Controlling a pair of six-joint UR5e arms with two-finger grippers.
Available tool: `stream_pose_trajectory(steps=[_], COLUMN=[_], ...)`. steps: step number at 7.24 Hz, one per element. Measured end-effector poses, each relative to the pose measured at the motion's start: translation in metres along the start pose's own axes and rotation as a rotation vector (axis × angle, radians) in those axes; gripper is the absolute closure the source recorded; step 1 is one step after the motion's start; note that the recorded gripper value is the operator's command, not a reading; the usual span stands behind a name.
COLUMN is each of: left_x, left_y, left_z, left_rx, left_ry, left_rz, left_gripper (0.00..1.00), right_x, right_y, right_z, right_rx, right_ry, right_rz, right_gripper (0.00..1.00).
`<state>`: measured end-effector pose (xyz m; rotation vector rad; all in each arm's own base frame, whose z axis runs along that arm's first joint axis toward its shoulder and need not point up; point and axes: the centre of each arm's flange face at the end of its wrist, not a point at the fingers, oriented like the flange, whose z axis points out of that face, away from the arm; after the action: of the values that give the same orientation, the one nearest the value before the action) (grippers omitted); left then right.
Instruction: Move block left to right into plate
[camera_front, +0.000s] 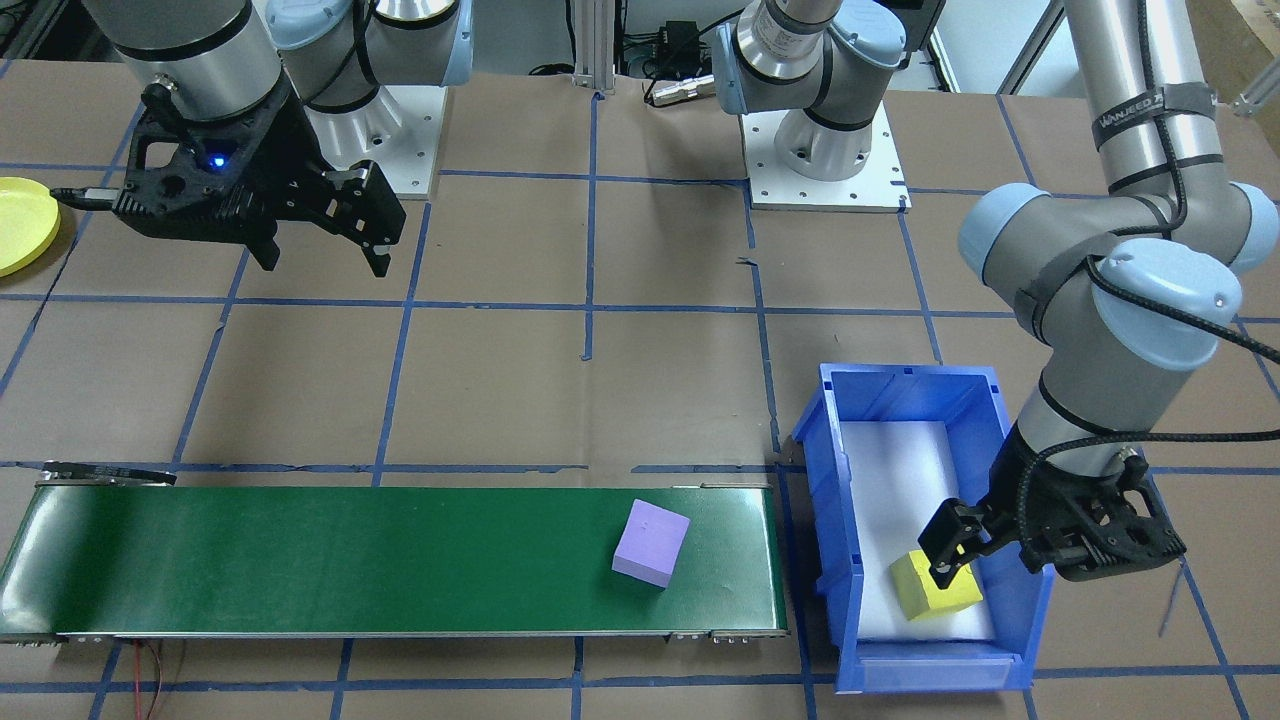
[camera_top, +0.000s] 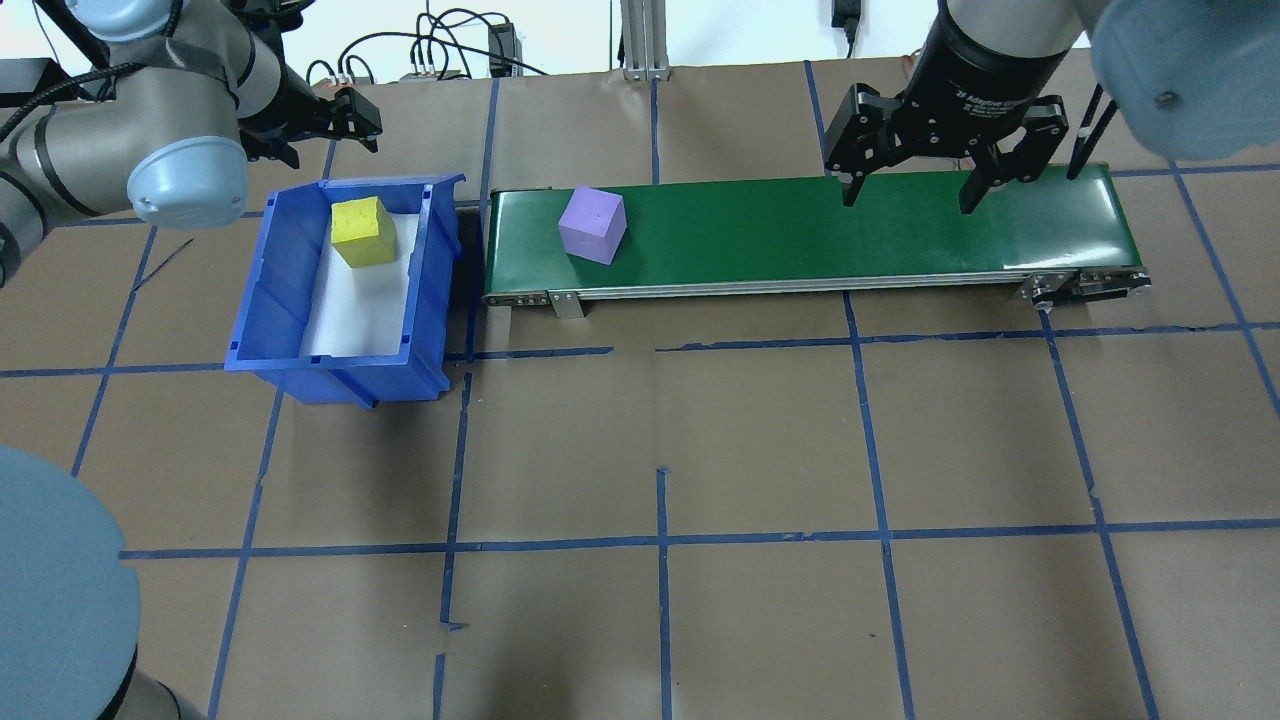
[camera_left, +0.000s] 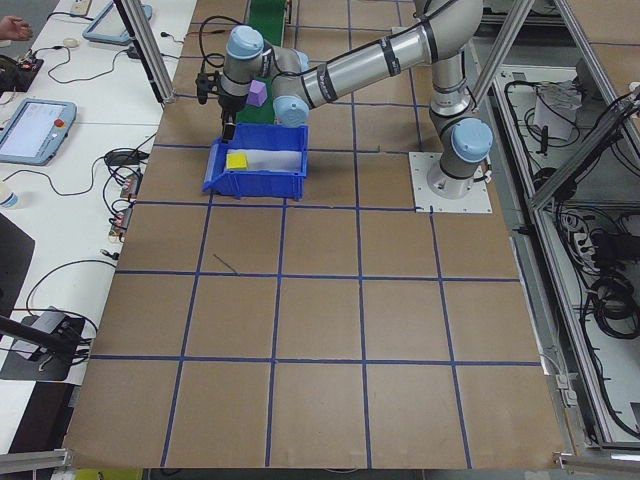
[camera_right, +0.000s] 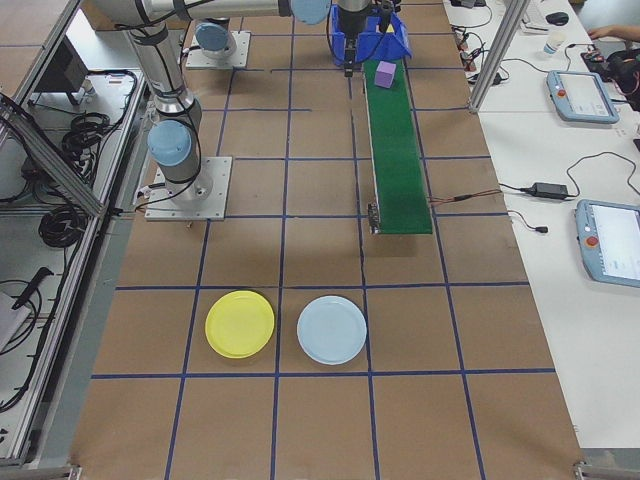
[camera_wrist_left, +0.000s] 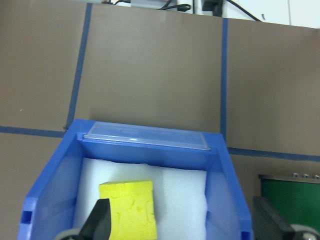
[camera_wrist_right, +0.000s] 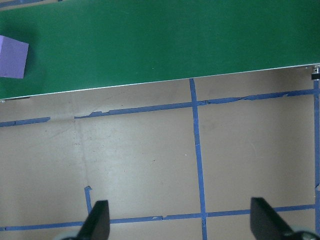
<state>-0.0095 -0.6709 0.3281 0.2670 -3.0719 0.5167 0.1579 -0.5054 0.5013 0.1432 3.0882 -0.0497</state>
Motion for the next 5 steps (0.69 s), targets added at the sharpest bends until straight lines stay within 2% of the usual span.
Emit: stream_pose_trajectory(steps=[2,4,5], left_x=[-0.012,-0.014,-0.012], left_y=[0.002,0.004,0.005], left_z=[0.031,0.05,0.059], left_rx=[-0.046,-0.072,-0.084], left_ry=[-0.037,-0.033,-0.01], left_rz=[-0.062,-0.117,-0.127], left_gripper=[0.0,0.0,0.0], right_x=[0.001,0.002,0.002], right_y=[-0.002,-0.006,-0.011], right_z=[-0.004,0.006,0.015], right_rx=[0.007,-0.008,-0.016], right_ry=[0.009,0.016,0.016], right_rz=[0.0,0.001,0.004], right_gripper=[0.0,0.0,0.0])
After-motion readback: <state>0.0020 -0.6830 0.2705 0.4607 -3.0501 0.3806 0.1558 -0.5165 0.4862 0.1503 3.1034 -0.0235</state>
